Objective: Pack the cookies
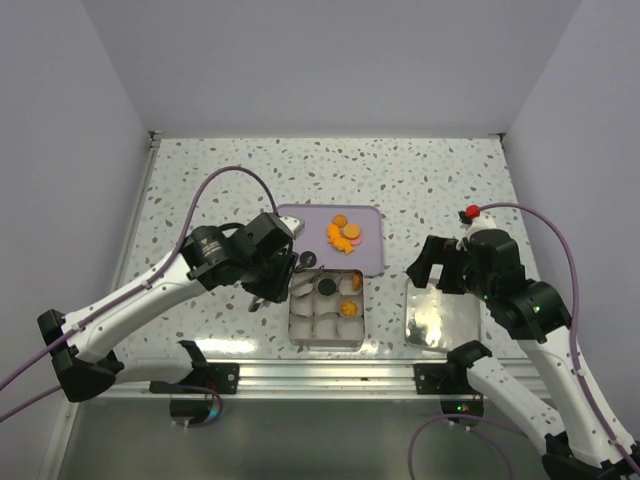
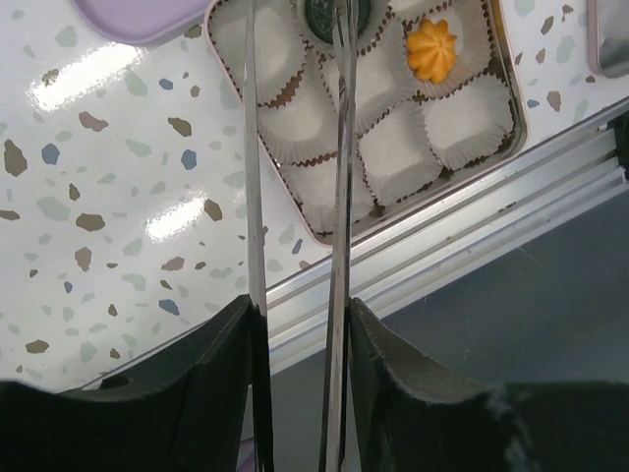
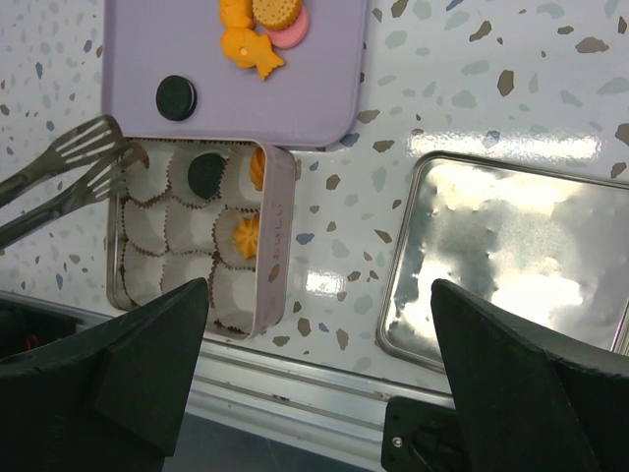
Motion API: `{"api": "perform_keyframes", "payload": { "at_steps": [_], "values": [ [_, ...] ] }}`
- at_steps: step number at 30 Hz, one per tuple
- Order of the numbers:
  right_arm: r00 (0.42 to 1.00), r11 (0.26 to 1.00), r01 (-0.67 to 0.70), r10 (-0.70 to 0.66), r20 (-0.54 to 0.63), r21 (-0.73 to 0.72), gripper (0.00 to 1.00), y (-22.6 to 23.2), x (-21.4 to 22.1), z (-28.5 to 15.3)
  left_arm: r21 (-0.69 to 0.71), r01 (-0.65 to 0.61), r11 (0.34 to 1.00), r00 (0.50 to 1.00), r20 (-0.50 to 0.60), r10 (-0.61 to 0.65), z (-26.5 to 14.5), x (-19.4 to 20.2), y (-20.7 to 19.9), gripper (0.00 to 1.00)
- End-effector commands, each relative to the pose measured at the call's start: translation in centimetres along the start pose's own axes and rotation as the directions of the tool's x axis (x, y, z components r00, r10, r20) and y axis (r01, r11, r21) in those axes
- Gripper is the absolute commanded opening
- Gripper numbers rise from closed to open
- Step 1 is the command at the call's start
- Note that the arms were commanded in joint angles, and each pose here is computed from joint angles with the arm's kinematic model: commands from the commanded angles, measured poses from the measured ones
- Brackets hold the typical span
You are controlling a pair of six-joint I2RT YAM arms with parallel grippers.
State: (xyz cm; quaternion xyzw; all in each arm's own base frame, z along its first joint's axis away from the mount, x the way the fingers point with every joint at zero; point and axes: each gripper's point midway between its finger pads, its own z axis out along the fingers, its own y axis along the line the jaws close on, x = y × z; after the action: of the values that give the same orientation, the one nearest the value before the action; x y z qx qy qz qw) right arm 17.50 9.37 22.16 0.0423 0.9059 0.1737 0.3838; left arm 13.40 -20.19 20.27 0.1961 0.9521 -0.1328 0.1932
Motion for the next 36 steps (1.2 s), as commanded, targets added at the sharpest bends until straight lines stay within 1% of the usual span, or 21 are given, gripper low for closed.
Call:
{"api": "perform_keyframes", "payload": {
  "at_steps": [1, 7, 12, 13, 14, 19, 24, 28, 33, 36],
  "values": [
    [1.000, 1.000, -0.011, 0.011, 0.002, -0.016, 0.99, 0.4, -0.1, -0.1, -0.010, 0.024, 1.000, 0.996, 0.082, -0.023, -0.1, -2.8, -0.8, 0.47],
    [1.000, 1.000, -0.001, 0.001, 0.015, -0.008, 0.99, 0.3, -0.5, -0.1, -0.044, 0.008, 0.999, 0.998, 0.067, -0.005, 2.5, -5.0, -1.8, 0.49],
    [1.000, 1.000, 0.000, 0.000, 0.020, 0.000, 0.99, 0.2, -0.7, 0.0, -0.065, 0.020, 0.998, 0.995, 0.099, -0.013, 3.7, -8.0, -2.8, 0.51],
    [1.000, 1.000, 0.005, -0.004, 0.021, -0.004, 0.99, 0.3, -0.8, -0.1, -0.081, 0.023, 0.996, 0.996, 0.086, -0.016, 4.5, -8.3, -2.8, 0.51],
    [1.000, 1.000, 0.005, -0.005, 0.020, 0.000, 0.99, 0.3, -0.9, 0.0, -0.080, 0.031, 0.996, 0.995, 0.098, -0.023, 4.4, -9.1, -3.1, 0.51],
    [1.000, 1.000, 0.013, -0.013, 0.026, 0.008, 0.99, 0.2, -1.1, 0.0, -0.104, 0.049, 0.993, 0.996, 0.085, -0.040, 5.9, -10.7, -3.1, 0.51],
    [1.000, 1.000, 0.019, -0.019, 0.023, 0.011, 0.99, 0.1, -1.1, 0.1, -0.086, 0.085, 0.993, 0.991, 0.106, -0.076, 5.6, -12.3, -3.1, 0.51],
    [0.999, 1.000, 0.022, -0.022, 0.023, 0.016, 0.99, 0.1, -1.1, 0.2, -0.029, 0.106, 0.994, 0.986, 0.135, -0.101, 4.1, -13.1, -4.0, 0.51],
    [0.999, 1.000, 0.025, -0.026, 0.020, 0.018, 0.99, 0.1, -1.1, 0.4, 0.022, 0.130, 0.991, 0.980, 0.152, -0.132, 2.3, -12.5, -3.9, 0.51],
    [1.000, 1.000, 0.025, -0.026, 0.015, 0.015, 0.99, 0.1, -1.1, 0.7, -0.008, 0.150, 0.989, 0.980, 0.136, -0.147, 3.1, -11.4, -2.5, 0.51]
  ]
}}
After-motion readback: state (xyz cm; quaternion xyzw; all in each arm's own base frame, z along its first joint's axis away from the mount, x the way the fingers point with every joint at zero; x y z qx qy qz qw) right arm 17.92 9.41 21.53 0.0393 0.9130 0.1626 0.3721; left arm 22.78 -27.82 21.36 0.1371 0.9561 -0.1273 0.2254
